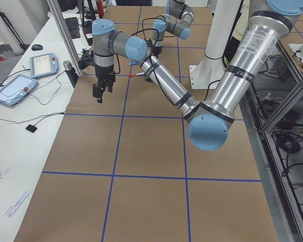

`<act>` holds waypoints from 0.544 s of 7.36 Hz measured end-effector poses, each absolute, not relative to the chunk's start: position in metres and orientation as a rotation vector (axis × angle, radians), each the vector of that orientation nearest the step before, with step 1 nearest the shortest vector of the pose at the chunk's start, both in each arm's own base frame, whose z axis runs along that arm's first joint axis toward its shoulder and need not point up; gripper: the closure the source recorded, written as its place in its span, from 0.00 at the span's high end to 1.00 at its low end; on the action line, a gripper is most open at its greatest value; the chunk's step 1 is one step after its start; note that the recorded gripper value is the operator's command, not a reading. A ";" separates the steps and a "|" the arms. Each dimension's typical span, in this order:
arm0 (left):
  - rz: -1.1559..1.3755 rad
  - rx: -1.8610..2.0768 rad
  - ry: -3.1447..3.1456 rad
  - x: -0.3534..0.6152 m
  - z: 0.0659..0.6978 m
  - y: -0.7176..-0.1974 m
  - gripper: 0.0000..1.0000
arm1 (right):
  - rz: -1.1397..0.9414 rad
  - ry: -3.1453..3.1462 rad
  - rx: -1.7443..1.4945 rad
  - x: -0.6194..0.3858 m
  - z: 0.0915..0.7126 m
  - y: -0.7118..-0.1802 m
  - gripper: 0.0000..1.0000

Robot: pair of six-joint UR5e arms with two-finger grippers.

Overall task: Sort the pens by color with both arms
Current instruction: 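Align the right gripper above the green highlighter in the cup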

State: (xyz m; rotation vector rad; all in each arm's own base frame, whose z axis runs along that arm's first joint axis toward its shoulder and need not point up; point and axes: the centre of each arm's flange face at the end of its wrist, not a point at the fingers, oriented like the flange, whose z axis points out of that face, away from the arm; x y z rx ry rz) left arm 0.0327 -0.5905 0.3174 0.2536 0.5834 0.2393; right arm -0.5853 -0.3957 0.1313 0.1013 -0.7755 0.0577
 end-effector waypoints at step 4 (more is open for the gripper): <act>0.239 0.253 0.584 0.033 0.318 -0.591 0.99 | 0.056 -0.776 0.102 -0.586 0.131 -0.396 0.16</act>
